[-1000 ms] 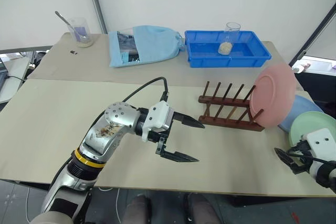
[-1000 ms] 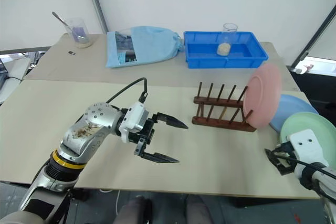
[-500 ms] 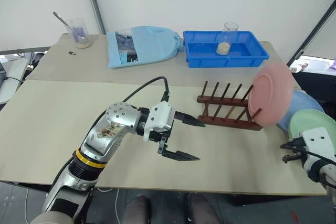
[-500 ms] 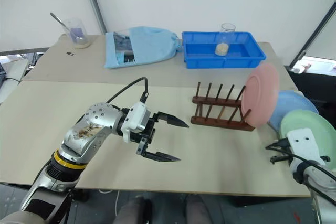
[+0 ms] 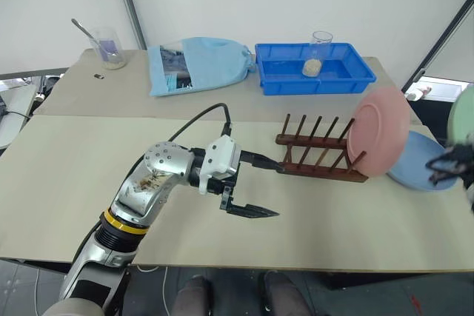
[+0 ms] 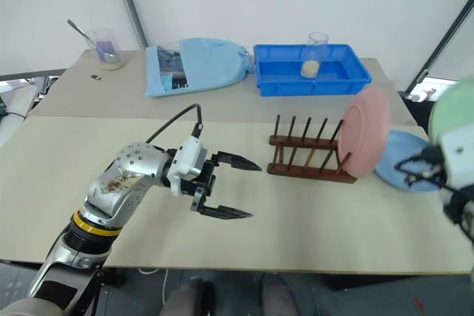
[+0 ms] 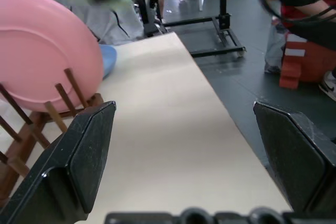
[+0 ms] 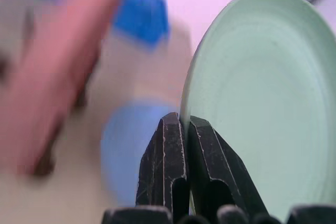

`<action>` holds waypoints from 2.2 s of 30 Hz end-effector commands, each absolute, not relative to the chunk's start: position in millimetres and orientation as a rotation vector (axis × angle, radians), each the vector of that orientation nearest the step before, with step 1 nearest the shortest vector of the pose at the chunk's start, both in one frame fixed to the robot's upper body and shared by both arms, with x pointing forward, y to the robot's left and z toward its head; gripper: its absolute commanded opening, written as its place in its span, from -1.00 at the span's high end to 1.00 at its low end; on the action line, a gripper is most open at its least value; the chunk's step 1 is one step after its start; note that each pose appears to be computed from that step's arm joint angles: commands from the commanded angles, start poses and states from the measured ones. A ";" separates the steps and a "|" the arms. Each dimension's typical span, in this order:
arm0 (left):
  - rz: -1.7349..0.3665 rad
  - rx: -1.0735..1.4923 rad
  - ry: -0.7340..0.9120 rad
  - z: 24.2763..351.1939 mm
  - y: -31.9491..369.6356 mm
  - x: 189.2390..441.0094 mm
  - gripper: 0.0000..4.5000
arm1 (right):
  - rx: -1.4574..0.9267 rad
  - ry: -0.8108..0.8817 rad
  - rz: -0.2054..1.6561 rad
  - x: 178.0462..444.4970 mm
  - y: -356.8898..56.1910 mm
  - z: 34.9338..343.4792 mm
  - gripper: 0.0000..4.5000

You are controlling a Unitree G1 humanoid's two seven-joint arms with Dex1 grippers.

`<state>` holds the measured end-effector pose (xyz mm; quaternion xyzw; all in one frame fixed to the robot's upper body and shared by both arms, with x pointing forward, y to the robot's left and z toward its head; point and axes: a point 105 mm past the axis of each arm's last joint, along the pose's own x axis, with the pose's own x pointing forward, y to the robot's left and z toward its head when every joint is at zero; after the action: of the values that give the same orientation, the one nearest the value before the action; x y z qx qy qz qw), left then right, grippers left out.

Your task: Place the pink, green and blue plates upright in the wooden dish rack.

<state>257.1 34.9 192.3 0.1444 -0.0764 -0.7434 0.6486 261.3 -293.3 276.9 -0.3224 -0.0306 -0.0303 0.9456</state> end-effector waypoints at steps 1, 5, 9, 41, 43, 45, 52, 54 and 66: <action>-1.620 0.326 -0.198 205.7 45.4 263.0 -1.00 | -0.665 -0.301 0.157 269.3 -249.2 328.7 0.96; -1.555 0.339 -0.169 203.6 57.2 266.2 -1.00 | -0.423 -0.437 0.426 273.5 -209.2 355.3 0.96; -1.520 0.345 -0.151 201.7 64.3 264.7 -1.00 | -0.102 -0.418 0.643 270.5 -187.8 352.8 0.96; -1.533 0.217 -0.217 224.4 62.7 266.2 -1.00 | 0.490 -0.047 0.721 271.3 -209.9 281.4 0.96; -1.531 0.217 -0.220 225.0 62.8 266.0 -1.00 | 0.497 -0.035 0.708 276.4 -212.0 278.3 0.96; -1.528 0.215 -0.222 225.5 63.0 265.8 -1.00 | 0.500 -0.023 0.697 281.1 -213.1 275.6 0.96; -1.516 0.218 -0.227 226.1 64.2 264.9 -1.00 | 0.519 0.034 0.670 294.0 -219.3 269.5 0.96; -1.514 0.218 -0.227 225.9 64.0 264.5 -1.00 | 0.511 0.048 0.660 296.5 -219.9 267.9 0.96; -1.517 0.214 -0.230 225.2 61.4 264.7 -1.00 | 0.332 -0.079 0.606 305.2 -226.5 301.7 -0.99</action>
<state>268.7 62.7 216.5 0.0908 -0.0835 -0.6821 0.7208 311.2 -220.8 273.6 0.1859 0.0169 0.2958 0.9368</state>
